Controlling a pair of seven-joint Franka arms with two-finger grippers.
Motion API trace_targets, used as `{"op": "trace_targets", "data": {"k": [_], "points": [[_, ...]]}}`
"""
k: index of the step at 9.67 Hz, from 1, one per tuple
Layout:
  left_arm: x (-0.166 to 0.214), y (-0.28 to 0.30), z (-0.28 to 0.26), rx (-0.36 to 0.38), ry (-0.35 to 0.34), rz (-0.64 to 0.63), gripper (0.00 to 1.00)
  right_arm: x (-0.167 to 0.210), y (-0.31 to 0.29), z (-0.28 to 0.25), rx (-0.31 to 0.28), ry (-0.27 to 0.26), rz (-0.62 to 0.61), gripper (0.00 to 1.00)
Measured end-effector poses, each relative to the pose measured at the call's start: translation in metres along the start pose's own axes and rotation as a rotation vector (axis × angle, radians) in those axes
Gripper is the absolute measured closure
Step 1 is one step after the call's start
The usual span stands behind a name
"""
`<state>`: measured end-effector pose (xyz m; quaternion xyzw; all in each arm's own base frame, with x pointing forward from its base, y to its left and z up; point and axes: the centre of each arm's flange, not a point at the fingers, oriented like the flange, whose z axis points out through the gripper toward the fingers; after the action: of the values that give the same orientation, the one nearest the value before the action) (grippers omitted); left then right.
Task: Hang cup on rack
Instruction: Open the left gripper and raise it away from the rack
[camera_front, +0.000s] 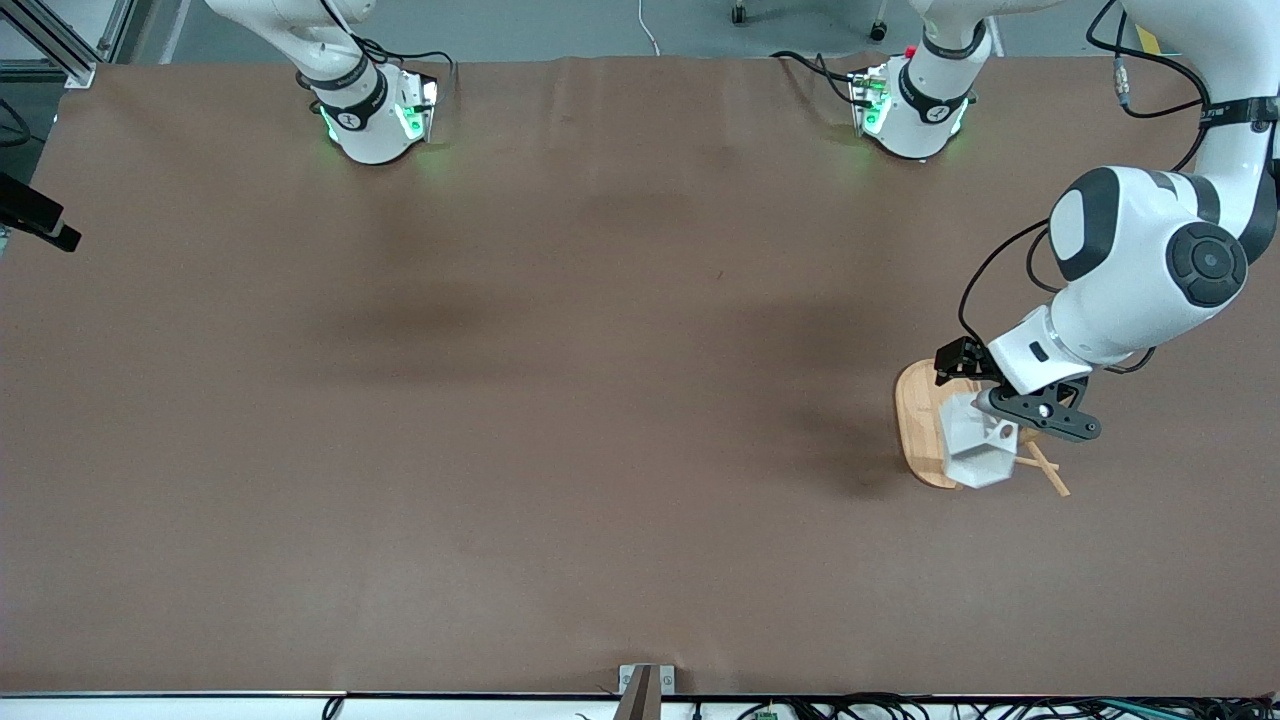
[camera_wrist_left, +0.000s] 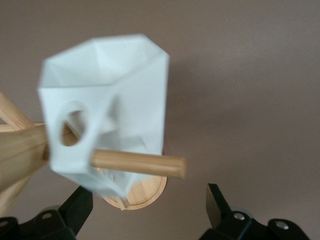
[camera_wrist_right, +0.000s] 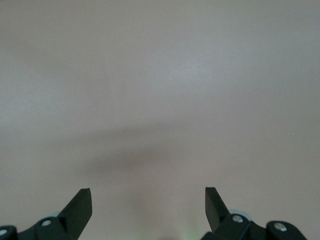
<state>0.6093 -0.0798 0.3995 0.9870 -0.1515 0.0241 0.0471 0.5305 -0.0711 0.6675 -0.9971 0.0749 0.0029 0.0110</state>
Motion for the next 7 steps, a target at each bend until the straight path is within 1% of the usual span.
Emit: {"op": "trace_targets", "data": {"k": [1, 3, 4, 7], "points": [[0.002, 0.003, -0.014, 0.004, 0.016, -0.037, 0.0, 0.0, 0.0, 0.0, 0.0, 0.0, 0.001, 0.0], [-0.003, 0.027, -0.062, 0.016, 0.029, -0.114, 0.0, 0.0, 0.001, 0.0, 0.0, 0.0, 0.002, 0.0], [-0.01, 0.041, -0.092, 0.025, 0.039, -0.123, 0.0, 0.0, 0.004, 0.0, 0.0, 0.0, 0.007, 0.0], [-0.036, 0.051, -0.169, 0.047, 0.027, -0.103, 0.0, 0.0, 0.012, 0.0, 0.0, -0.001, 0.022, 0.0]]}}
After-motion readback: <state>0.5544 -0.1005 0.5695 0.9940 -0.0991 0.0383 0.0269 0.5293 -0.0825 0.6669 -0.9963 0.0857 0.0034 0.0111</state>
